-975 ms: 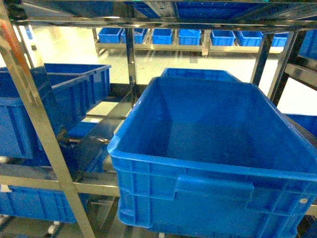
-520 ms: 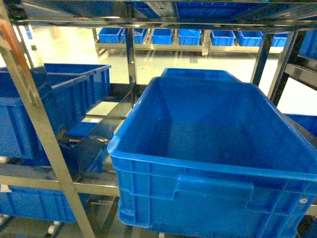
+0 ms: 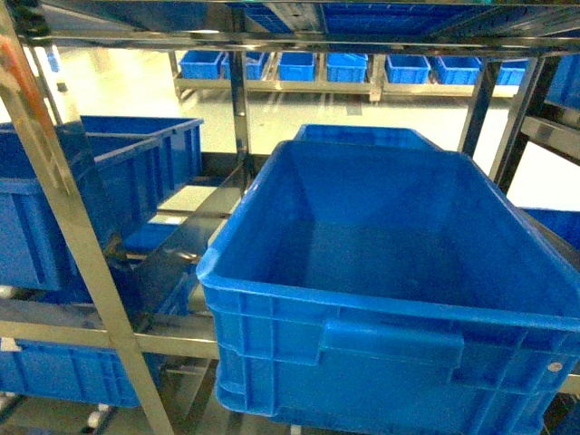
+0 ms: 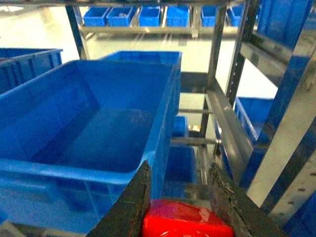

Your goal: Pick red block from blue box to shelf

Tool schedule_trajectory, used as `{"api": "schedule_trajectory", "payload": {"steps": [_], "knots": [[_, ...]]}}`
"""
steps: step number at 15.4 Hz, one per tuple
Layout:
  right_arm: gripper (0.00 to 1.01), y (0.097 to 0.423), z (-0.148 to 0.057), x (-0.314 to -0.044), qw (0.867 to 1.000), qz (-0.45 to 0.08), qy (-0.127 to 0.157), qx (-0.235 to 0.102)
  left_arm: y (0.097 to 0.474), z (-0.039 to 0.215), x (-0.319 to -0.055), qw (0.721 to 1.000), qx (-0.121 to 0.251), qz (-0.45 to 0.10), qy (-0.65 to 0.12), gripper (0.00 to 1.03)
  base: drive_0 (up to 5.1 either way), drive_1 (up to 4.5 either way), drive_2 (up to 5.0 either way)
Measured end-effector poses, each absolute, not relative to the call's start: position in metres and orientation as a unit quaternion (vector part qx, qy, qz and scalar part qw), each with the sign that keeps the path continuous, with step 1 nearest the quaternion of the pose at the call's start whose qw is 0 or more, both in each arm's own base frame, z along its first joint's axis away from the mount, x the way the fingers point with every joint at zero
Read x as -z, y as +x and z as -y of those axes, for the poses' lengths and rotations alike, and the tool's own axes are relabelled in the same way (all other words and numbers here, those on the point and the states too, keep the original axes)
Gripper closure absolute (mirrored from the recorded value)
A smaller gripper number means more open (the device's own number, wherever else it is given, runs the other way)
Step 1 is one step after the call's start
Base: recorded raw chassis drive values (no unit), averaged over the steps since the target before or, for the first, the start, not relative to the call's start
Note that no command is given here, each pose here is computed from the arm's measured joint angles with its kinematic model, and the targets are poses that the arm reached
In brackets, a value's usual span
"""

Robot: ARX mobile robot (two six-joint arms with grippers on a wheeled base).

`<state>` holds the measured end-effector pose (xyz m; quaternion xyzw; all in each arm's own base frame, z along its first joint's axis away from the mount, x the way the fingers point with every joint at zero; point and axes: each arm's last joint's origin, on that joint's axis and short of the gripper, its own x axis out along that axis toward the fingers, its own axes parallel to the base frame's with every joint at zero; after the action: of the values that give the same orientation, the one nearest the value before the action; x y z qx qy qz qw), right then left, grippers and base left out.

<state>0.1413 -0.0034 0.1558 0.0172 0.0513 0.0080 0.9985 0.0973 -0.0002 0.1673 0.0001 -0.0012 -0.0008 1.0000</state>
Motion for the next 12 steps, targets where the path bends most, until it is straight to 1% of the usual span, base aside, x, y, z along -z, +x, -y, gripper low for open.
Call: {"api": "schedule_trajectory", "payload": {"steps": [1,2,4,6,7,8,9,11,12], "knots": [[0.73,0.142,0.004,-0.151,0.997,-0.076,0.029,-0.013,0.097,0.000,-0.167,1.000,0.001,0.001,0.000,0.05,0.0,0.00,0.0],[0.73,0.144,0.002,-0.152,0.996,-0.076,0.035,-0.021,0.097,0.000,-0.167,1.000,0.001,0.001,0.000,0.05,0.0,0.00,0.0],[0.73,0.160,-0.008,-0.164,0.996,-0.052,0.034,-0.066,0.097,0.000,-0.167,1.000,0.001,0.001,0.000,0.05,0.0,0.00,0.0],[0.73,0.190,-0.019,-0.178,0.993,-0.030,0.028,-0.114,0.097,0.000,-0.167,1.000,0.001,0.001,0.000,0.05,0.0,0.00,0.0],[0.73,0.201,-0.024,-0.177,0.991,-0.035,0.024,-0.130,0.097,0.000,-0.167,1.000,0.001,0.001,0.000,0.05,0.0,0.00,0.0],[0.73,0.211,-0.028,-0.170,0.988,-0.051,0.018,-0.147,0.097,0.000,-0.167,1.000,0.001,0.001,0.000,0.05,0.0,0.00,0.0],[0.73,0.222,-0.030,-0.165,0.986,-0.058,0.015,-0.156,0.097,0.000,-0.167,1.000,0.001,0.001,0.000,0.05,0.0,0.00,0.0],[0.73,0.241,-0.039,-0.158,0.984,-0.035,0.003,-0.173,0.097,0.000,-0.167,1.000,0.001,0.001,0.000,0.05,0.0,0.00,0.0],[0.73,0.247,-0.042,-0.151,0.984,-0.039,0.000,-0.177,0.097,0.000,-0.167,1.000,0.001,0.001,0.000,0.05,0.0,0.00,0.0]]}}
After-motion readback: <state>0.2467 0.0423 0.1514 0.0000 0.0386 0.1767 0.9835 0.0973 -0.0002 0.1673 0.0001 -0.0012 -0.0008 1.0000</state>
